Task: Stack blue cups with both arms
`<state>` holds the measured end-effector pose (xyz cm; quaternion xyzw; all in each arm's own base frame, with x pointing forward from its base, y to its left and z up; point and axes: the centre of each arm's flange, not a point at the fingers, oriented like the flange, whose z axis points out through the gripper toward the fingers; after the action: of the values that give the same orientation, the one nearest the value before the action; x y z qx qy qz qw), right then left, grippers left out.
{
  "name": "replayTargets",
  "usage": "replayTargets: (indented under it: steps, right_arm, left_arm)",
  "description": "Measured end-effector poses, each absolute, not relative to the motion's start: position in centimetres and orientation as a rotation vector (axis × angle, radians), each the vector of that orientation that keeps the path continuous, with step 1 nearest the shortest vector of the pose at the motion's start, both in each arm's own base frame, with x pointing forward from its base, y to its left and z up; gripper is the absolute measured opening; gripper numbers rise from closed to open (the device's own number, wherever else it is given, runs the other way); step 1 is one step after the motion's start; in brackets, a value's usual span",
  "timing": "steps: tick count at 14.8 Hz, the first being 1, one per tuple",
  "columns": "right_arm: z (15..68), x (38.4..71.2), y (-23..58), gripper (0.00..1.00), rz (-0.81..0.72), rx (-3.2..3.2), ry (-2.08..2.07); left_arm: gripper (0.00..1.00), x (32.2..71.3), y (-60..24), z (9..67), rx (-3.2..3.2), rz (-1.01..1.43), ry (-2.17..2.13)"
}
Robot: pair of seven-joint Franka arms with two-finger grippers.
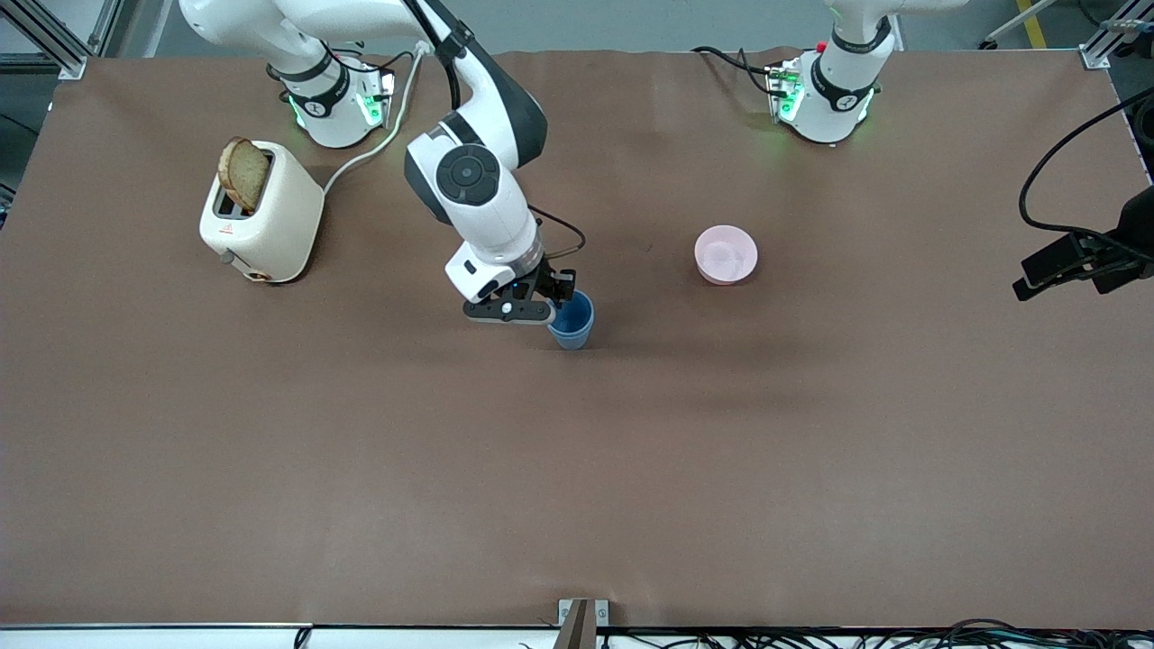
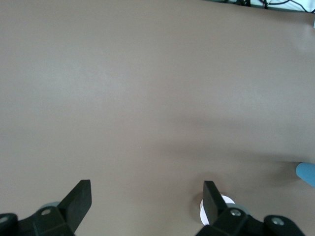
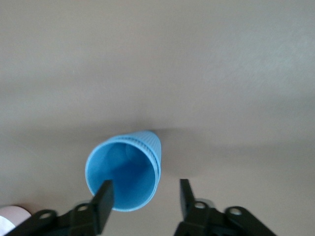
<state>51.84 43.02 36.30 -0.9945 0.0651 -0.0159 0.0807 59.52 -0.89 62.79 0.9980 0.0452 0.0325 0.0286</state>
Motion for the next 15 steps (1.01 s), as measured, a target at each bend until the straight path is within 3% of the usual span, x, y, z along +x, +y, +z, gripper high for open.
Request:
replayTargets:
  steps: [4, 8, 15]
  right_arm:
    - [45.1, 55.9, 33.2, 1.00, -0.067, -2.977, 0.216]
    - [52.9, 58.9, 16.4, 1.00, -0.105, -2.984, 0.223]
    - [56.0, 58.2, 0.4, 1.00, -0.084, -3.081, 0.337]
  left_arm:
    - [1.00, 58.7, -0.9, 62.4, 3.079, 0.095, 0.132]
    - [1.00, 58.9, -0.9, 62.4, 3.079, 0.113, 0.126]
    - [1.00, 58.9, -0.9, 62.4, 3.079, 0.115, 0.124]
